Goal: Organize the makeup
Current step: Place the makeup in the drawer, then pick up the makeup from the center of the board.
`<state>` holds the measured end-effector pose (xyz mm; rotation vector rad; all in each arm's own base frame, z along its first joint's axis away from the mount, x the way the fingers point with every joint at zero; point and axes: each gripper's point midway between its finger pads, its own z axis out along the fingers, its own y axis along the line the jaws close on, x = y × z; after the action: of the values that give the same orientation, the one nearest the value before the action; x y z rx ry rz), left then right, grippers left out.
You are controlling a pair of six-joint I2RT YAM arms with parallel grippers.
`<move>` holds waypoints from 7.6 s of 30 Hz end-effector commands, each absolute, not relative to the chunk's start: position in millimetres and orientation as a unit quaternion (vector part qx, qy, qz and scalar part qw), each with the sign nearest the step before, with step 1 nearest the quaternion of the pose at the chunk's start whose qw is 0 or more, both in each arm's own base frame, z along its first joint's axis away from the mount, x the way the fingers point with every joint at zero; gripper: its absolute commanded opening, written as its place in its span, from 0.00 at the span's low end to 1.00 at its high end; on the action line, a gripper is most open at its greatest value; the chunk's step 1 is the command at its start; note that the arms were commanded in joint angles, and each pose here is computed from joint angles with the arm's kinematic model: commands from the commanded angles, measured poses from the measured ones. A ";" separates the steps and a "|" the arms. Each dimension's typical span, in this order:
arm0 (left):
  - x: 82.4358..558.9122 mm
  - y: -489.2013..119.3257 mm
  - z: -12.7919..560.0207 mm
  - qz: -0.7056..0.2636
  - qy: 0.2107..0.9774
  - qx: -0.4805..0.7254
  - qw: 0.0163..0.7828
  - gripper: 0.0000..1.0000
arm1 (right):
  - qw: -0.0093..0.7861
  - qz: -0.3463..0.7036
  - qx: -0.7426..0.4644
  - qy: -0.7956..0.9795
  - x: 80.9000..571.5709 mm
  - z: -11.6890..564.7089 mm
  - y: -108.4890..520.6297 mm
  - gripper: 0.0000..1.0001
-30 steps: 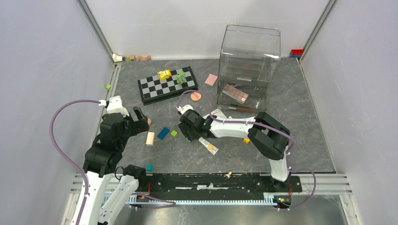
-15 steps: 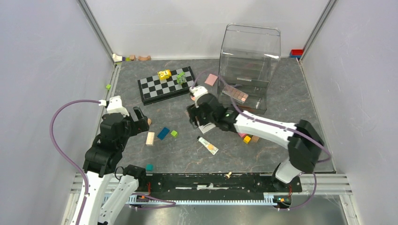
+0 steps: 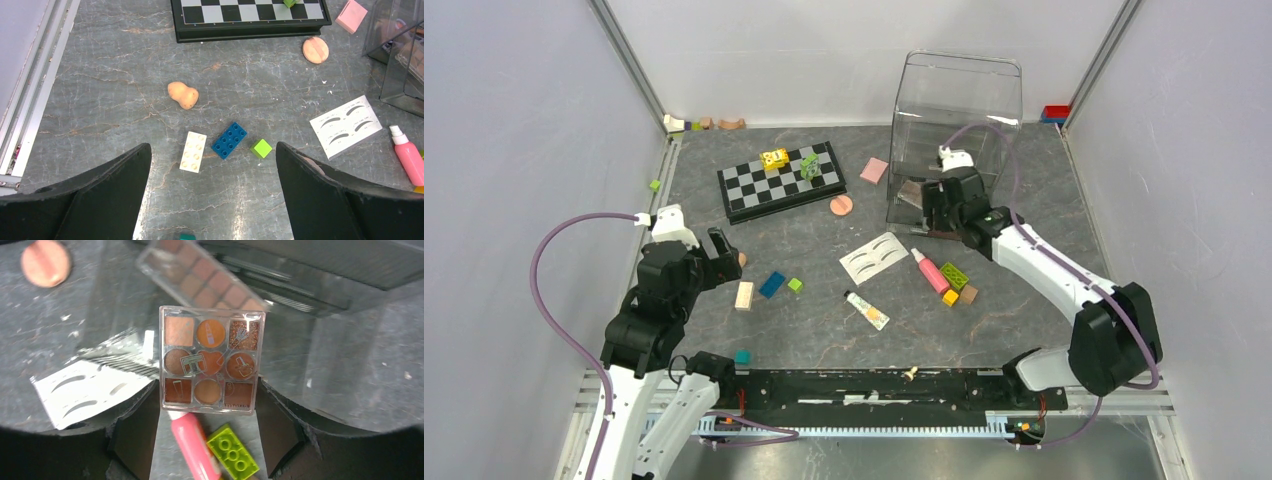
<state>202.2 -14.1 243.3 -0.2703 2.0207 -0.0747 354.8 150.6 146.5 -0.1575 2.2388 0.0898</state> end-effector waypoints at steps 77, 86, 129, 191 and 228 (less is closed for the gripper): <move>211.4 -12.0 243.7 -0.024 0.841 -0.124 0.527 1.00 | 0.394 0.188 -0.208 0.875 230.0 96.8 247.0 0.80; 213.5 -11.9 239.4 -0.019 0.846 -0.125 0.518 1.00 | 0.387 0.183 -0.237 0.872 188.4 81.1 268.8 0.81; 222.3 -17.5 223.7 -0.016 0.866 -0.117 0.487 1.00 | 0.544 -0.053 -0.109 0.830 241.5 221.0 126.6 0.97; 579.7 -329.0 124.9 -0.244 0.866 0.147 0.410 1.00 | 0.493 0.032 -0.171 0.852 204.9 200.6 126.8 0.98; 562.5 -314.4 14.2 -0.107 0.936 0.089 0.324 0.84 | 0.475 0.023 -0.199 0.857 205.2 178.3 131.1 0.98</move>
<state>575.9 -320.1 37.1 0.2326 2.3804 -0.3742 201.6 126.7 174.5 -0.4954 2.1220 0.0305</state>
